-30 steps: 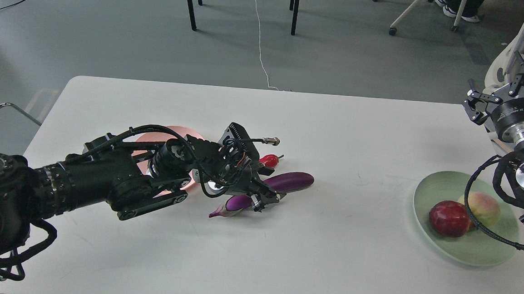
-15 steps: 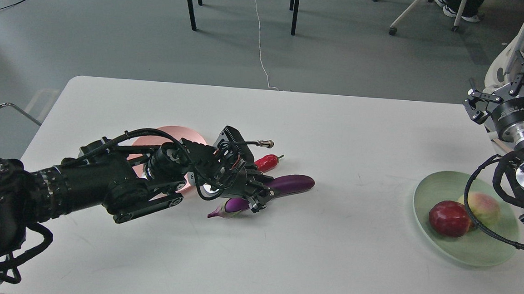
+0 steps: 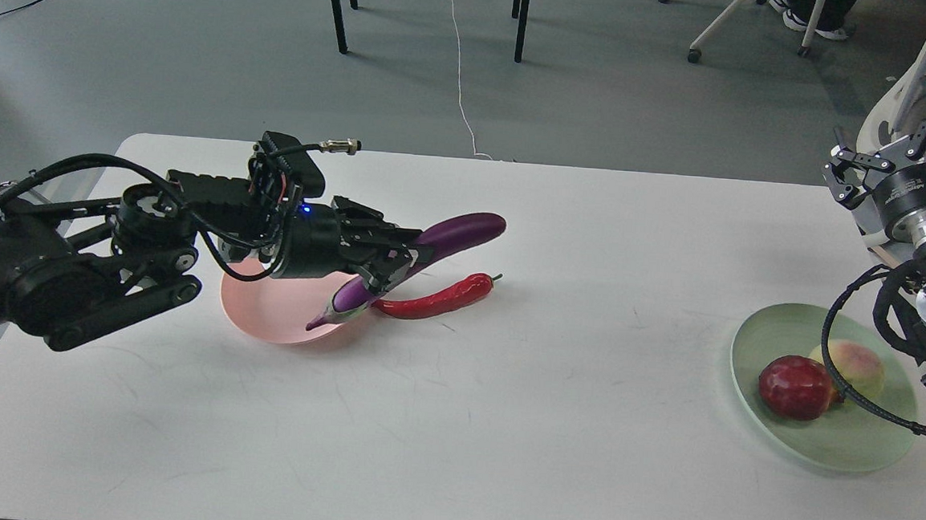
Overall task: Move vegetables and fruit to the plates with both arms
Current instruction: 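Lay the eggplant on the pink plate and open the left hand, then reach the left hand to the red chili pepper and grasp it, then place the red chili pepper on the pink plate beside the eggplant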
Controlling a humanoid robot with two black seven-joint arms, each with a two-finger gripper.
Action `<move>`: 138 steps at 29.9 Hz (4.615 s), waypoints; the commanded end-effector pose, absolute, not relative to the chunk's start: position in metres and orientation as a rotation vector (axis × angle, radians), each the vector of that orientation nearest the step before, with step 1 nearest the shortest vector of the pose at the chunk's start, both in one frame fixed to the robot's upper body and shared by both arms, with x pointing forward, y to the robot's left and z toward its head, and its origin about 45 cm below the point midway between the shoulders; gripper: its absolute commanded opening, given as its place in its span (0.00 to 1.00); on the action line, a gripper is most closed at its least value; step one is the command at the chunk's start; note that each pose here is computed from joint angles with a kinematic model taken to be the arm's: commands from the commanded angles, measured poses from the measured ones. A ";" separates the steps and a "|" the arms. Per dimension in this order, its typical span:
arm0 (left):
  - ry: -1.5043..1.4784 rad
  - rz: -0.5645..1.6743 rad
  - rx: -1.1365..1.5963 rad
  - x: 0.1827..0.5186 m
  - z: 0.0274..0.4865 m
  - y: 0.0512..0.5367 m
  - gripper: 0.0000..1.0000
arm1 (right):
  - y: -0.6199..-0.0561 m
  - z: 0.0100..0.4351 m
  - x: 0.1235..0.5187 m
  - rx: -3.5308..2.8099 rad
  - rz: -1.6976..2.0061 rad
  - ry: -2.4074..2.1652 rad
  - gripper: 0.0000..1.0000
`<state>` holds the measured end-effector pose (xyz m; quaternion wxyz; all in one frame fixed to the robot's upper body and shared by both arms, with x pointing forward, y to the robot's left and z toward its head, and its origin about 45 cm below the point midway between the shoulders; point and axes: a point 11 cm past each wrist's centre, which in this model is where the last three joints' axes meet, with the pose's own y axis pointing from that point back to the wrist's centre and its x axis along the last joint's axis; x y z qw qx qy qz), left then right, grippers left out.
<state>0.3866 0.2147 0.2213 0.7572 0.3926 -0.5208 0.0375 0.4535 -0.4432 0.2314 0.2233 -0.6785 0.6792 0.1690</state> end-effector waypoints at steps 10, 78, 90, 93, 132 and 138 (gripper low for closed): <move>-0.926 0.132 1.173 0.391 0.145 0.320 0.19 | -0.438 0.230 0.455 -1.884 0.477 1.863 0.98; -1.243 -0.159 1.016 0.395 0.145 0.124 0.62 | -0.449 0.239 0.446 -1.824 0.462 1.817 0.99; -1.228 -0.147 1.040 0.393 0.133 0.140 0.62 | -0.452 0.240 0.445 -1.822 0.457 1.823 0.99; -1.207 -0.148 1.037 0.387 0.124 0.143 0.62 | -0.451 0.240 0.445 -1.823 0.457 1.821 0.99; -0.954 0.017 1.174 0.355 0.186 0.297 0.14 | -0.452 0.245 0.445 -1.814 0.450 1.807 0.99; -0.966 0.058 1.187 0.361 0.179 0.294 0.50 | -0.453 0.245 0.445 -1.816 0.449 1.810 0.99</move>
